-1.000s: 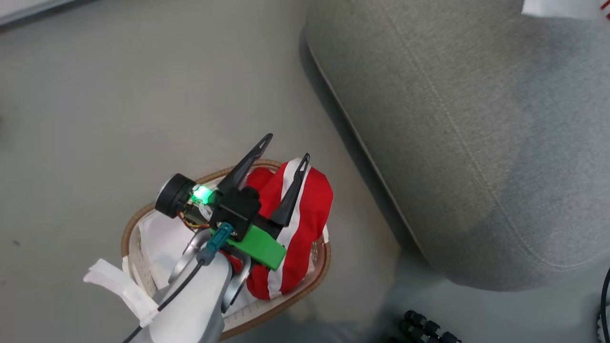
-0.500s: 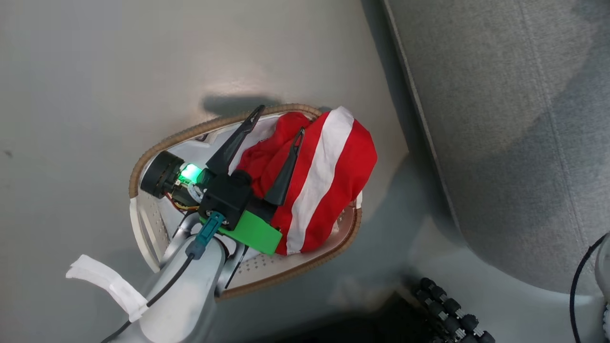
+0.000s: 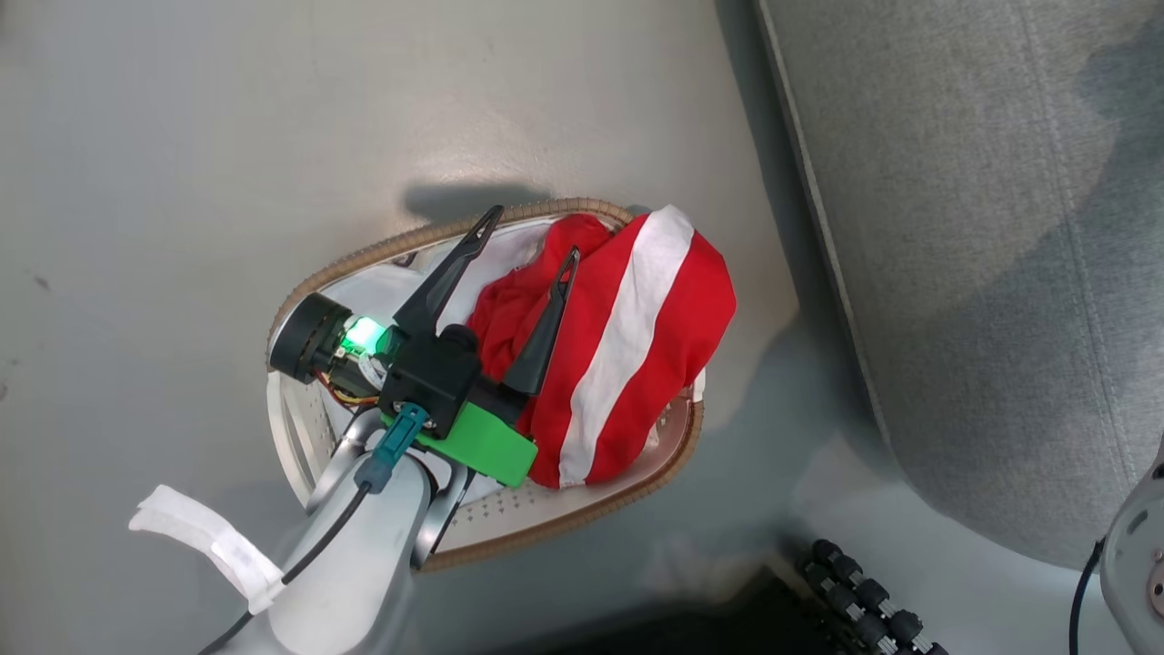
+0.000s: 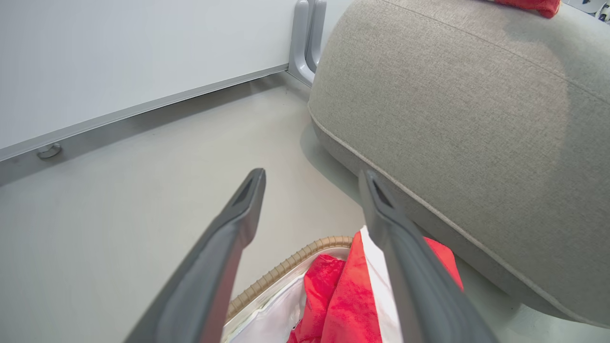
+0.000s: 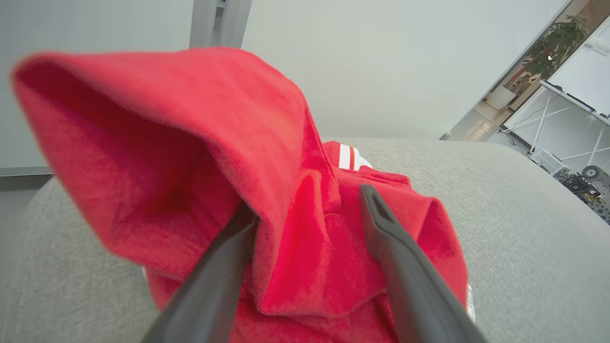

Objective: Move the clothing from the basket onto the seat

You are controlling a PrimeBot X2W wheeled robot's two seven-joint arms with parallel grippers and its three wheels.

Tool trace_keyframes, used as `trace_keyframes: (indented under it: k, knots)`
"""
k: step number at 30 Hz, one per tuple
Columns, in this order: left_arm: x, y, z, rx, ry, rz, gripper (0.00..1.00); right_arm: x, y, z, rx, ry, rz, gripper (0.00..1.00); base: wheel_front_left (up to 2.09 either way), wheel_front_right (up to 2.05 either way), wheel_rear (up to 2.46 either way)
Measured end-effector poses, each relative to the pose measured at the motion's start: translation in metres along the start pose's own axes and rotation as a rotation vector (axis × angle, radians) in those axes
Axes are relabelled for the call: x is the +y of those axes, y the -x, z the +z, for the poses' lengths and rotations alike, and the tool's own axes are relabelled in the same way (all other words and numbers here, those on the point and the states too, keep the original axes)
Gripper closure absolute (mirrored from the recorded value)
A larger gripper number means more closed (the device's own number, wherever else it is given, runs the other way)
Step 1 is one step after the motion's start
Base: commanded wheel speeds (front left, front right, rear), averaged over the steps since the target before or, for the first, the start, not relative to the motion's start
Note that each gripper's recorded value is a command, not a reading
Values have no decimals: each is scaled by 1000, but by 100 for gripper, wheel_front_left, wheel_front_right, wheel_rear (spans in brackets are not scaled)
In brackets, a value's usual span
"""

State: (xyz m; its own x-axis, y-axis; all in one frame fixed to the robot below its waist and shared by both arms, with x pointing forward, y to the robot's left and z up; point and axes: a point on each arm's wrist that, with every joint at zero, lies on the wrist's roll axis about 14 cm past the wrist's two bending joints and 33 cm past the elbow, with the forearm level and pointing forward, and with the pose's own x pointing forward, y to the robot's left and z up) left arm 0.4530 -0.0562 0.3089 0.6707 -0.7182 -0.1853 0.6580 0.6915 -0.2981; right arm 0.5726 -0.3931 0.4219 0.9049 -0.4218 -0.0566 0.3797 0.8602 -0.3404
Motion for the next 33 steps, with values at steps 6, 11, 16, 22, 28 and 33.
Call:
trace_keyframes:
  k: [6, 11, 16, 22, 28, 33]
  knots:
    - [-9, 4, 15, -18, -1, 4, 0, -10, 21, 9, -12, 7, 9, 0, 0, 0, 0]
    - [-16, 10, 36, -49, -8, 14, 0, -16, 43, 14, -11, -9, 21, 0, 0, 0, 0]
    - [-22, 21, 58, -84, -9, 39, 0, -18, 63, 28, -27, -25, 46, 0, 0, 0, 0]
    - [-11, 42, 90, -142, -21, 131, 0, -17, 83, 64, -109, -37, 85, 0, 0, 0, 0]
    - [6, 77, 116, -203, -21, 263, 0, 1, 109, 93, -176, -88, 154, 0, 0, 0, 0]
    - [20, 115, 129, -239, -26, 378, 0, 32, 138, 108, -204, -162, 246, 0, 0, 0, 0]
